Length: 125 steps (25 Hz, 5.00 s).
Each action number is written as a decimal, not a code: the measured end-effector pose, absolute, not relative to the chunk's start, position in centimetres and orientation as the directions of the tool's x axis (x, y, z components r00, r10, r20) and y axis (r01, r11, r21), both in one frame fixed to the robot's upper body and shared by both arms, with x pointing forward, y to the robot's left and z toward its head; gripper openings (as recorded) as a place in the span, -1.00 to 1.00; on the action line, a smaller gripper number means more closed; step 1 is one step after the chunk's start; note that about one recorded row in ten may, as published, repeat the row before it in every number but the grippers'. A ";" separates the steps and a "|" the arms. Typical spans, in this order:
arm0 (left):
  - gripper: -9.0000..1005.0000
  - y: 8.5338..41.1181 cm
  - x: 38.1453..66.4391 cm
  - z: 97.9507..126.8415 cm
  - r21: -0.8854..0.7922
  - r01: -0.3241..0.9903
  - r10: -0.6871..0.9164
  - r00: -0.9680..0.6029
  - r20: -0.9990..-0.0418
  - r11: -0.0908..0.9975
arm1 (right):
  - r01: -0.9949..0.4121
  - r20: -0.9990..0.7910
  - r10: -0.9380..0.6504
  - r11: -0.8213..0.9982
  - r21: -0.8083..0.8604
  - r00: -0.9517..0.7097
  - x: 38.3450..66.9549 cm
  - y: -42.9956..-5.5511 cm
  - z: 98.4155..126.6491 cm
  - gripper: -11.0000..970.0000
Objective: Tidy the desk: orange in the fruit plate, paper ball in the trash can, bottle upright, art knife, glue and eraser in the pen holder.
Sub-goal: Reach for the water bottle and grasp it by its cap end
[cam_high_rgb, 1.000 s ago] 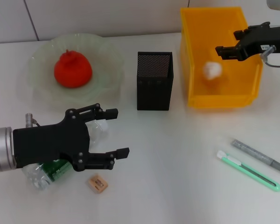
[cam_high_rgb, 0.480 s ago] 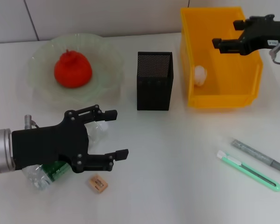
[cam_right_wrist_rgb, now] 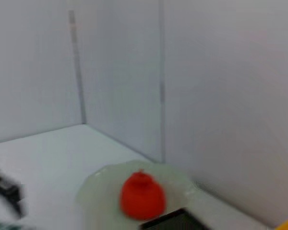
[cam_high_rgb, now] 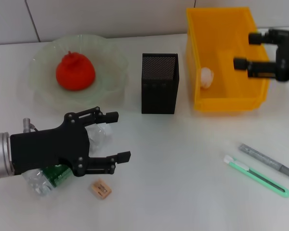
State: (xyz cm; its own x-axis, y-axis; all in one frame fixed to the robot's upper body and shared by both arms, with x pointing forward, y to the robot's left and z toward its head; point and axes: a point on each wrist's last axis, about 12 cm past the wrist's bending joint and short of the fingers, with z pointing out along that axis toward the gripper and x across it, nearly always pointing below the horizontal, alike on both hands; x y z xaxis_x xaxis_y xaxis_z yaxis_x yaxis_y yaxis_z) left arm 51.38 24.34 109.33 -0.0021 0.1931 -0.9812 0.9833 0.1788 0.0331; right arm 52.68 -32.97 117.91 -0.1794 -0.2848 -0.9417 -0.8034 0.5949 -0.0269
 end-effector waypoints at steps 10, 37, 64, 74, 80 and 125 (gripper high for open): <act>0.72 25.4 51.8 109.7 0.017 0.966 0.160 -0.026 -0.987 0.258 | -0.926 -0.953 -0.288 0.376 -0.018 -0.099 48.1 -33.6 115.2 0.56; 0.72 24.7 54.8 112.9 -0.010 0.872 0.304 -0.182 -0.935 0.490 | -0.887 -0.984 -0.141 0.460 0.035 -0.112 45.6 -36.2 111.4 0.56; 0.72 18.4 53.8 117.5 0.058 0.816 0.591 -0.366 -0.719 0.576 | -0.849 -0.984 -0.107 0.525 0.066 -0.142 46.5 -36.0 110.5 0.56; 0.72 17.0 54.1 115.7 0.086 0.777 0.629 -0.433 -0.646 0.623 | -0.848 -0.985 -0.099 0.525 0.072 -0.145 46.5 -35.9 110.4 0.56; 0.72 16.7 54.3 114.5 0.046 0.763 0.614 -0.481 -0.626 0.645 | -0.847 -0.985 -0.094 0.526 0.074 -0.144 46.5 -35.8 110.4 0.56; 0.62 16.8 56.2 110.9 0.055 0.740 0.625 -0.522 -0.580 0.670 | -0.849 -0.985 -0.071 0.520 0.098 -0.157 46.6 -35.3 110.0 0.56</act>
